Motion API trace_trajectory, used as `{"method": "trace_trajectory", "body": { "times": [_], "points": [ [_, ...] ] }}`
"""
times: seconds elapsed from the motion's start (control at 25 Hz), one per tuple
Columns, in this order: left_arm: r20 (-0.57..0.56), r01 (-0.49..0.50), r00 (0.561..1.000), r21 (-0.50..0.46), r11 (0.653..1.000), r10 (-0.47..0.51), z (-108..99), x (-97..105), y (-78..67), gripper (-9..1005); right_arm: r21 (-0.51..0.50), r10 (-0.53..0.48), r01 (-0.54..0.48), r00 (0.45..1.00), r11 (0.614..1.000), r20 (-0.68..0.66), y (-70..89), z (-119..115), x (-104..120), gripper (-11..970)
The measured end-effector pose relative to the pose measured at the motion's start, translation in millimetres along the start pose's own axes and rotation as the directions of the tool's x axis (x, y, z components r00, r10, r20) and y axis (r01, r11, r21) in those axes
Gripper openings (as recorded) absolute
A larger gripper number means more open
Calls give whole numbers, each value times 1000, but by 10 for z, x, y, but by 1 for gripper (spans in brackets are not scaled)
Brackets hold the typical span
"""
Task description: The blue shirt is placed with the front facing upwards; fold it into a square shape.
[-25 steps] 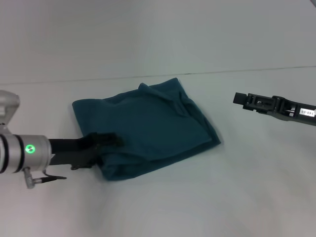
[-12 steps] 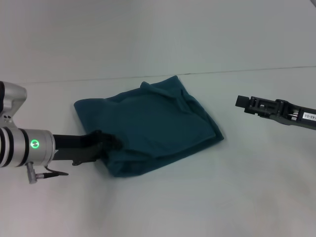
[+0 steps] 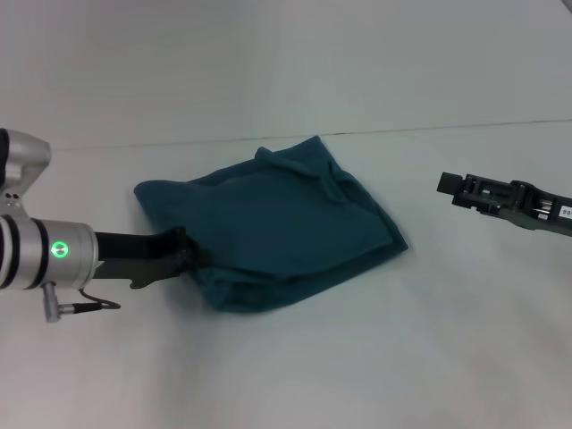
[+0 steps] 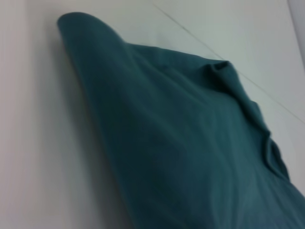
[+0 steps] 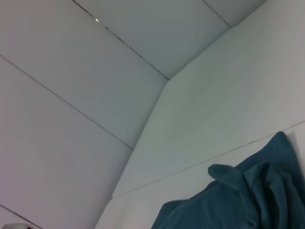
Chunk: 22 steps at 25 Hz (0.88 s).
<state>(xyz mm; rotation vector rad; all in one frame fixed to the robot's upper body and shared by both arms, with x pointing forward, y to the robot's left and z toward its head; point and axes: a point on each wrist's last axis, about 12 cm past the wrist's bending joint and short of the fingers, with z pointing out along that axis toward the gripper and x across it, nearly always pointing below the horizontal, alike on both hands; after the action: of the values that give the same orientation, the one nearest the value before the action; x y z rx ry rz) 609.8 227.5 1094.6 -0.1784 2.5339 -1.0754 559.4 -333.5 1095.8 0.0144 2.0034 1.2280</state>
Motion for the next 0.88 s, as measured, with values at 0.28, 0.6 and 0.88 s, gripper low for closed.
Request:
{"method": "trace_trajectory", "body": {
  "times": [0.28,0.6,0.88],
  "points": [
    [-1,-7,1000,25,1000,7,-226,84,57,78,-7,1,-1,1000,1000,-3,8,1,6,748],
    [31,42,999,42,998,-44,-592,206,343,52,-14,4,-5,1000,1000,-6,17,15,25,748],
    [54,-7,999,4,1000,6,-862,99,510,49,-17,4,-4,1000,1000,-12,23,25,34,748]
  ]
}}
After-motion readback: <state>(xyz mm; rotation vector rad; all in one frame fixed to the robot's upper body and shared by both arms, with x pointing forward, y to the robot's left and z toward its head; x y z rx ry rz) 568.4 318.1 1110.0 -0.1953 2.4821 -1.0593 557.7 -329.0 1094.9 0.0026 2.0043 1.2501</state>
